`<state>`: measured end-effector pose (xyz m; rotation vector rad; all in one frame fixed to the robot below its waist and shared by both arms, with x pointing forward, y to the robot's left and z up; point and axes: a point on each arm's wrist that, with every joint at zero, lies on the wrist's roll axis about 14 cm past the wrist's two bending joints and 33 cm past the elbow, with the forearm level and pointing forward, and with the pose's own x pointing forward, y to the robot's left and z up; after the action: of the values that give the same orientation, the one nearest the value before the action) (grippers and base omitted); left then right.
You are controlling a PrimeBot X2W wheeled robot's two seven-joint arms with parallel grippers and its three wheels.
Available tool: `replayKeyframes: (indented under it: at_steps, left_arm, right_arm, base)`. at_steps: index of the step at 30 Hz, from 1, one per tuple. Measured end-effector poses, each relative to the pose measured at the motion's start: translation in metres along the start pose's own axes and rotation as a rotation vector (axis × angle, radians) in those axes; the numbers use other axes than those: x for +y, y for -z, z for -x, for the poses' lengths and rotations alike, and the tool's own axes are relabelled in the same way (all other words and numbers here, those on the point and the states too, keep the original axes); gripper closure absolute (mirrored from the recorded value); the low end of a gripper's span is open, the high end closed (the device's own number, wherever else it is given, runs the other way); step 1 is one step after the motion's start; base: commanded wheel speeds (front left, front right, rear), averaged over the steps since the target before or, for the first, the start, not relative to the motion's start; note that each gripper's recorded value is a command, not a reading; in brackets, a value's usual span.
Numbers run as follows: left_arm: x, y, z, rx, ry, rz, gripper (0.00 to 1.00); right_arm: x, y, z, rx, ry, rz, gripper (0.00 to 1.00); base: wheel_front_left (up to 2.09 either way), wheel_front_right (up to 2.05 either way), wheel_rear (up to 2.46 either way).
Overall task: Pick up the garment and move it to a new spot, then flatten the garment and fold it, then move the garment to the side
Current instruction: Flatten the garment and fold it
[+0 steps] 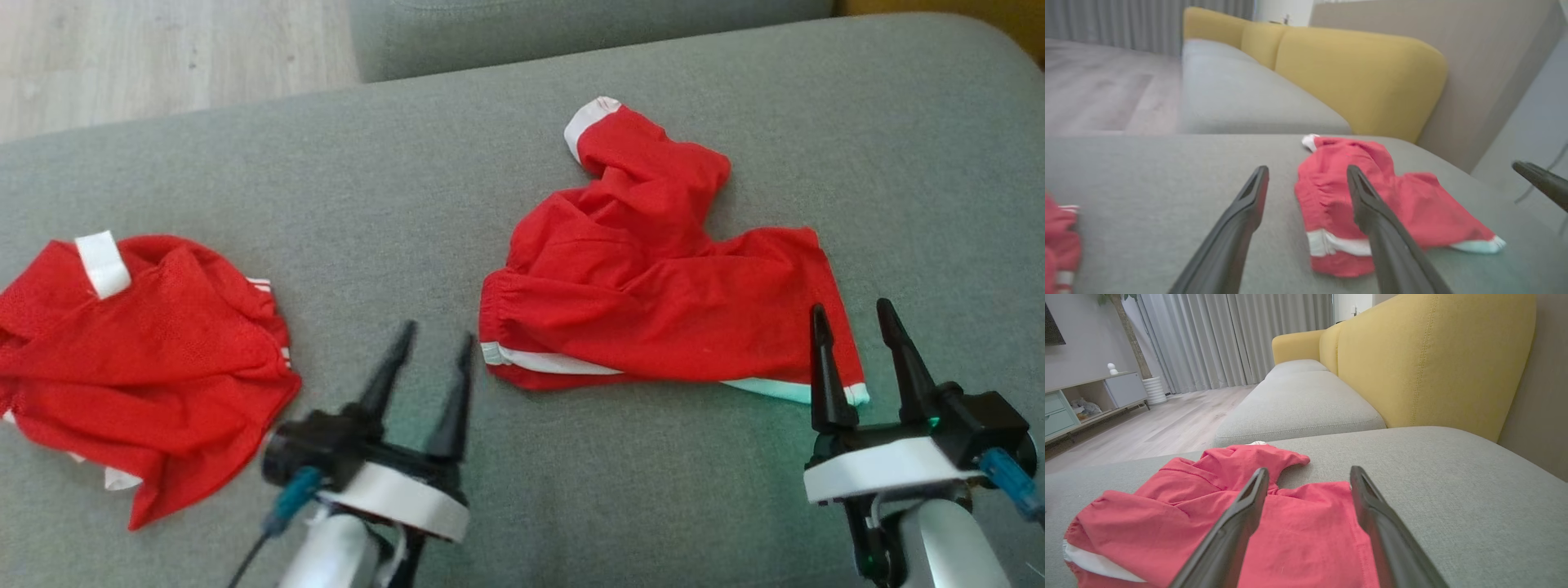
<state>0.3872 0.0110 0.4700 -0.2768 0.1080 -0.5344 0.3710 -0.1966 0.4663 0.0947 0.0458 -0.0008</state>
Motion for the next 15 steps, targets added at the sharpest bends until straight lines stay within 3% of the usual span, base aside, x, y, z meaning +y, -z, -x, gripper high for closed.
replayKeyframes:
  at_steps: [8, 15]
  left_arm:
    - [-0.021, 0.055, -0.011, 0.267, 0.129, -0.046, 0.0]
    - [-0.031, 0.074, -0.014, 0.344, 0.197, -0.037, 0.0]
  right_arm:
    - [-0.009, 0.003, -0.005, 0.009, 0.028, -0.007, 0.0]
    - [-0.018, 0.009, -0.002, 0.028, 0.055, -0.009, 0.0]
  base:
    - [0.0, 0.0, 0.0]
    - [0.0, 0.0, 0.0]
